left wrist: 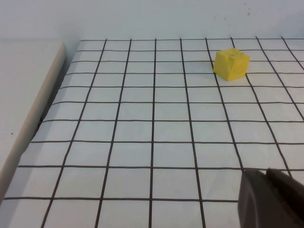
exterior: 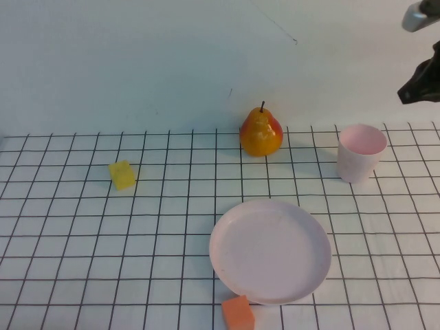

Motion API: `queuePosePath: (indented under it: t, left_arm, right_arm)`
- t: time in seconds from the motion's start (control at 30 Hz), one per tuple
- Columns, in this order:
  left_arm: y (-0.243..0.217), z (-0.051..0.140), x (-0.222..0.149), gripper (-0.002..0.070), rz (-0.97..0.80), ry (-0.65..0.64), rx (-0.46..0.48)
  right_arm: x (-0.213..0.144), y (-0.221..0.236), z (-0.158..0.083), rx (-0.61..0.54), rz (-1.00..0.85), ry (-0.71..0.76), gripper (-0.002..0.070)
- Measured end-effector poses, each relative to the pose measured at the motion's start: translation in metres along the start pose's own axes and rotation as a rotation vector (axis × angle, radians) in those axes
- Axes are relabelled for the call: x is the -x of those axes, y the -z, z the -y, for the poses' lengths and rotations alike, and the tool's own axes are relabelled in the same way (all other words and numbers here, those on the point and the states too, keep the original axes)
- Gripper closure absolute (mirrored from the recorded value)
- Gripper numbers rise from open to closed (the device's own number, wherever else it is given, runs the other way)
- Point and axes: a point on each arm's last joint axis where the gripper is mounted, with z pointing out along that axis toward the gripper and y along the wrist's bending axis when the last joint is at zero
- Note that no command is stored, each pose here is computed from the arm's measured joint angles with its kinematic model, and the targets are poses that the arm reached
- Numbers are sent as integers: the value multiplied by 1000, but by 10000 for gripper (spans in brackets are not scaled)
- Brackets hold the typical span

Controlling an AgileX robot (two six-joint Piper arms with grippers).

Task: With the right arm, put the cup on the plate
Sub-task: Pick up the cup from the table, then place the cup on the plate

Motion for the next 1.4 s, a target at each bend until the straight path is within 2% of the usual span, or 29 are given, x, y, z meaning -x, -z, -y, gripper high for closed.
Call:
queuePosePath:
  t: [0.07,0.1,0.23,0.3,0.4,0.53,0.63,0.7,0.77,0.9,0.97,1.2,1.27,1.4]
  left_arm:
    - [0,0,0,678,0,0,0]
    - [0,0,0,678,0,0,0]
    - [0,0,0,678,0,0,0]
    - [0,0,0,678,0,0,0]
    - [0,0,0,678,0,0,0]
    - [0,0,0,678,0,0,0]
    - [0,0,0,678,0,0,0]
    - [0,0,0,678,0,0,0]
    - [0,0,0,678,0,0,0]
    - [0,0,0,678,0,0,0]
    - [0,0,0,677,0,0,0]
    - [0,0,0,678,0,0,0]
    - [0,0,0,678,0,0,0]
    - [0,0,0,677,0,0,0]
  right_arm:
    - [4,-15,5,27,-28,17,647]
    - [6,-24,7,46,-46,23,609]
    - [8,-62,17,109,-121,31,336]
    - [7,-76,22,116,-147,35,244]
    - [7,-88,29,98,-171,45,192]
    - [6,-98,35,76,-183,55,174]
    - [0,-111,38,85,-207,48,188]
    - [-6,-121,39,95,-228,42,227]
    - [-11,-130,40,104,-244,33,302]
    - [-13,-135,40,110,-252,35,575]
    - [-12,-135,37,117,-256,45,631]
    - [17,-116,15,156,-245,116,650]
    - [29,-106,-1,167,-233,150,651]
    - [55,-85,-51,190,-206,243,651]
